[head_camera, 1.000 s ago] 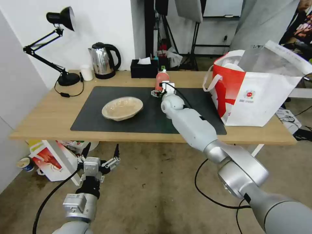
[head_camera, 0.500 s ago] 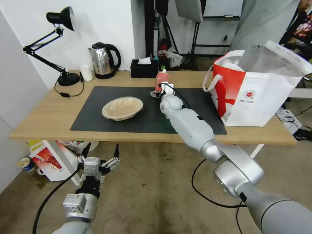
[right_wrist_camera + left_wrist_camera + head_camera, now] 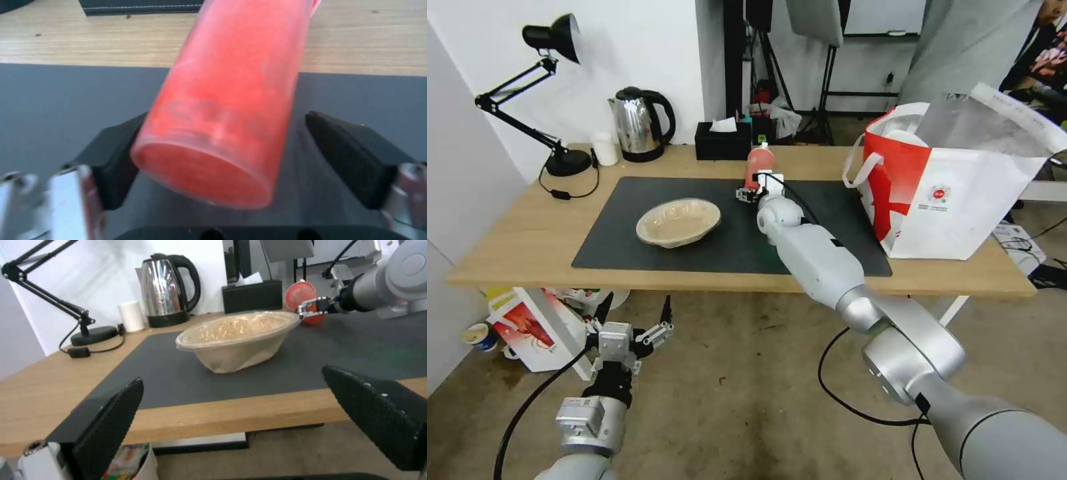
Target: Pick up the trash from the table and place it into the takeout bag.
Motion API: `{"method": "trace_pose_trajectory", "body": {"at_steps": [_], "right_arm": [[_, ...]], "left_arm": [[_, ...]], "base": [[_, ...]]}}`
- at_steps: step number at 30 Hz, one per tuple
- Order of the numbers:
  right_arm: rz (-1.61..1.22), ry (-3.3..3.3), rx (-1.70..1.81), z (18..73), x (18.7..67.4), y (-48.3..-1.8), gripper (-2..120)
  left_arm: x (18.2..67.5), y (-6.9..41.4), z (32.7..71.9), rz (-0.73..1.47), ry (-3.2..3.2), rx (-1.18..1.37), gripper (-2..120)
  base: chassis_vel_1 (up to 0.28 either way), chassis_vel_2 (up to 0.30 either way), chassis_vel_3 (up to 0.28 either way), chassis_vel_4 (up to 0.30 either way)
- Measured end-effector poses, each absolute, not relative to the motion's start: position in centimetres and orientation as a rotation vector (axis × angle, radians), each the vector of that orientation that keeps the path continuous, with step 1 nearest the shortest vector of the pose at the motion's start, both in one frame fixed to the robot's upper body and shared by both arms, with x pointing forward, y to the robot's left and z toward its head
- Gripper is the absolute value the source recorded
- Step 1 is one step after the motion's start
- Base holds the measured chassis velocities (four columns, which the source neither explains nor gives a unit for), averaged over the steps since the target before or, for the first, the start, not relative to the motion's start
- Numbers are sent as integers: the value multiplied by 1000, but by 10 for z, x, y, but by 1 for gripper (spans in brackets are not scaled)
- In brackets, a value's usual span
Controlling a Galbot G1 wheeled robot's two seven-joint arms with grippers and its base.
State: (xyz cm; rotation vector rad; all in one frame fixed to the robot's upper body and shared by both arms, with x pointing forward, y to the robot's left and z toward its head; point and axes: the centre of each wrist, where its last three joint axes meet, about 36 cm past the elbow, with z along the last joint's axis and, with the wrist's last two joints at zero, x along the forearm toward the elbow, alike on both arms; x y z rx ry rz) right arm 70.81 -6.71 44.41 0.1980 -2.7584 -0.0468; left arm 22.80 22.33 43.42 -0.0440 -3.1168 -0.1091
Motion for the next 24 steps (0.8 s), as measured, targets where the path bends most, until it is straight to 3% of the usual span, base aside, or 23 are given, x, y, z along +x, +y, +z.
{"method": "trace_pose_trajectory", "body": {"at_steps": [7, 24], "right_arm": [[-71, -2756, 220, 444, 710, -73, 56], [-68, -2774, 231, 448, 711, -80, 52]], "left_arm": [[228, 223, 434, -109, -3117, -44, 100], [228, 223, 434, -109, -3117, -44, 100]], "base": [[0, 0, 0, 0], [0, 0, 0, 0]]}}
